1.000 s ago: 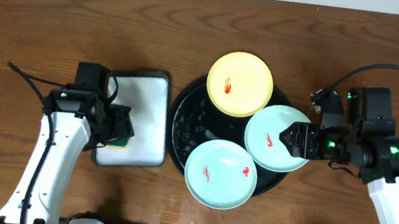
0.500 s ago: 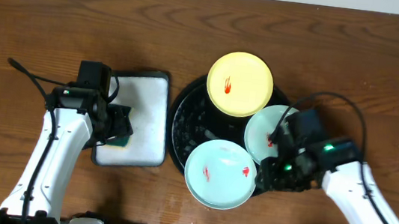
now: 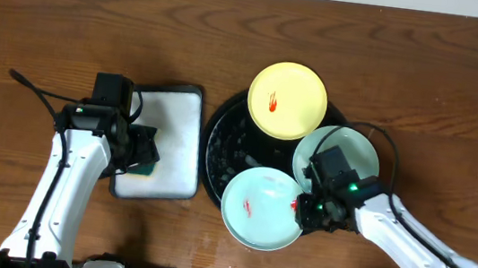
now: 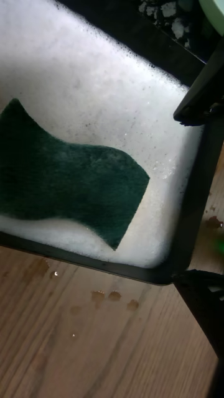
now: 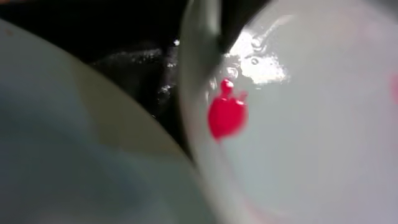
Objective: Clean dirty plates on tray and stack at the side
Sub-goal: 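Move the right gripper to the rim of the front pale green plate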
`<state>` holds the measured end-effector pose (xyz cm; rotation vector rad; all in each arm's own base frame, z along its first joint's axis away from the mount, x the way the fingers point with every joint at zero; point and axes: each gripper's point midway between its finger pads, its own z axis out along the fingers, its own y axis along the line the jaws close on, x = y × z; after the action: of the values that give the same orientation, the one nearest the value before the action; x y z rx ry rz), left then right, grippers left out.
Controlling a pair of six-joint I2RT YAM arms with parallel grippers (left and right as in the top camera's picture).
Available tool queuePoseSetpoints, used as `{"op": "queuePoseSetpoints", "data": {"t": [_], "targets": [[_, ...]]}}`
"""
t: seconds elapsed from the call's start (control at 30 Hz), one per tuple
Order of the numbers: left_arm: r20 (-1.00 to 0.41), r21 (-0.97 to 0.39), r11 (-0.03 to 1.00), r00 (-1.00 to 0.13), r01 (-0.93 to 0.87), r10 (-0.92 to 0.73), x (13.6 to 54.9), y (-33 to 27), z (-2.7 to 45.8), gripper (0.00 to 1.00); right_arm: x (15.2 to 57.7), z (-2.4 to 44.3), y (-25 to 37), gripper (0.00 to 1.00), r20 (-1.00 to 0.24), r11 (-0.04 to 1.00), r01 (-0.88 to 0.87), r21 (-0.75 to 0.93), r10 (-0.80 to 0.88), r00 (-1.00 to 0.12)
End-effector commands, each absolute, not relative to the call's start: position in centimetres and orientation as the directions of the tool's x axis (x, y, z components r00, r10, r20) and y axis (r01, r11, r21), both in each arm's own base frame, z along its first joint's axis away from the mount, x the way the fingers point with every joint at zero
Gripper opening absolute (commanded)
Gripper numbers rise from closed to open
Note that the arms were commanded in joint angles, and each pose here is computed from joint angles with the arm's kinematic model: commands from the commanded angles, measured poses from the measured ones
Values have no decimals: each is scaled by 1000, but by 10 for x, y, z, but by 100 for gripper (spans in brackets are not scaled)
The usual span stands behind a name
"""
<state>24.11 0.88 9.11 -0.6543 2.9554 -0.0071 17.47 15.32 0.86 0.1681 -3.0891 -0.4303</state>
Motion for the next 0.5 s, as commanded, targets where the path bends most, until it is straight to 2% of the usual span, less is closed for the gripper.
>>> {"op": "queuePoseSetpoints", "data": {"t": [0.0,0.17,0.3,0.47], "targets": [[-103,-6,901,-896,-434,-432,237,12,88,75,175,1,148,3,12,970,-74,232,-79,-997],[-103,-6,901,-896,-434,-432,237,12,88,75,193,14,159,1,-77,957,-105,271,-88,-993],[-103,-6,901,-896,-434,-432,237,12,88,75,225,36,170,1,-248,938,-205,278,-136,-959],[-103,-6,901,-896,-434,-432,237,12,88,75,267,51,168,1,-449,937,-310,159,-211,-868]]}}
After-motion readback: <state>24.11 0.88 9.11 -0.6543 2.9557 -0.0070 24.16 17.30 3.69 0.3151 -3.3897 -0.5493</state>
